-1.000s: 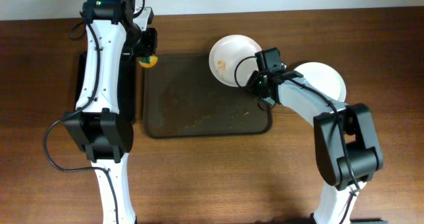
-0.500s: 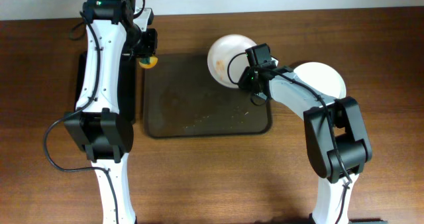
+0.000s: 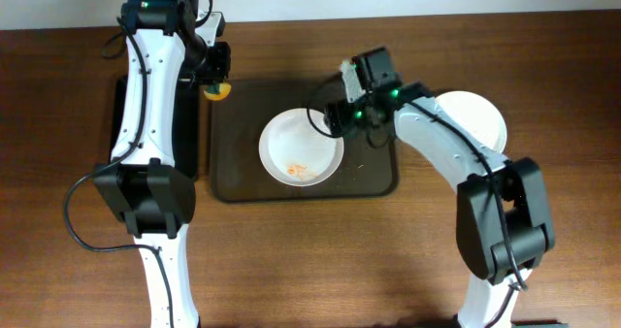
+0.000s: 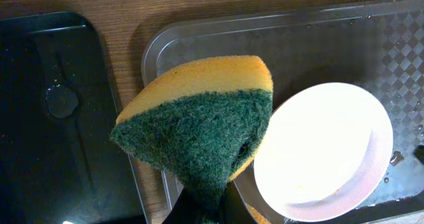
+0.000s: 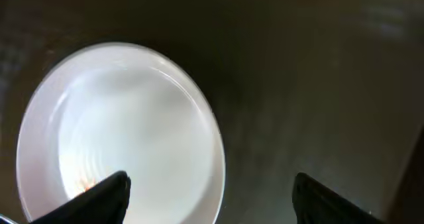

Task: Clean dirty plates on tray and stack at the side
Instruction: 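Grasp the back white plate rim with the right gripper and pull forward, then scrub the held plate with the sponge in the left gripper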

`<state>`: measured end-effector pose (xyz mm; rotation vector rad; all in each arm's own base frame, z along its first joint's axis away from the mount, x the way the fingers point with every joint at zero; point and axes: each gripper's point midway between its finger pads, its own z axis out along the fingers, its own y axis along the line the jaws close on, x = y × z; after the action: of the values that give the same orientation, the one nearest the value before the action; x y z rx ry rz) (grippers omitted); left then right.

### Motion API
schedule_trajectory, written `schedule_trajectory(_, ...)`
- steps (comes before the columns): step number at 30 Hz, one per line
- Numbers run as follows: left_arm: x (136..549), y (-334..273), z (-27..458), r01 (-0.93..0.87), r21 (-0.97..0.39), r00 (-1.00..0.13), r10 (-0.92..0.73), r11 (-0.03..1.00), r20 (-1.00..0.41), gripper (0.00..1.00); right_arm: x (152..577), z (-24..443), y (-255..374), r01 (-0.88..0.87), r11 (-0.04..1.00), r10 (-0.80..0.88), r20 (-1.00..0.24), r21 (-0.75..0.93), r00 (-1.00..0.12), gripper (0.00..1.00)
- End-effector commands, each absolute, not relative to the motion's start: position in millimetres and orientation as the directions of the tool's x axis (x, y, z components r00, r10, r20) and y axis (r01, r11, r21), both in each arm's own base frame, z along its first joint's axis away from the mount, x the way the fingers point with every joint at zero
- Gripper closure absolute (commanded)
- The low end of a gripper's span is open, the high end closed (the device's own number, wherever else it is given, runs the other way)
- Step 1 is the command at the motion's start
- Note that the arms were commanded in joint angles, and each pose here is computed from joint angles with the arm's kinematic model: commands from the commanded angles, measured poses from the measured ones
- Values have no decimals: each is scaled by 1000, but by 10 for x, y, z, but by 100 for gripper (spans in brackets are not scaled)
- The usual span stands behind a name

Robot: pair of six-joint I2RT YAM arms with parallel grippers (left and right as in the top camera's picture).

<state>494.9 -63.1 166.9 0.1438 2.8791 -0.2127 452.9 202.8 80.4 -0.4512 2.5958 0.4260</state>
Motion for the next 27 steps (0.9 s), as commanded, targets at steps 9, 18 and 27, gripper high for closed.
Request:
schedule_trajectory(9,4982,-655,1596,110,-131,-965,75,985,-250,99,4797,154,2436,-618,783,-488,-551,67,-677,32)
schedule_trajectory(18,4984,-656,1597,110,-131,-965,75,985,-250,99,4428,34,2022,295,896,351,-123,332,-928,96)
schedule_trajectory(27,4905,-987,1021,159,-133,-983,143,978,-117,99,4813,238,1974,76,953,177,-335,293,-925,33)
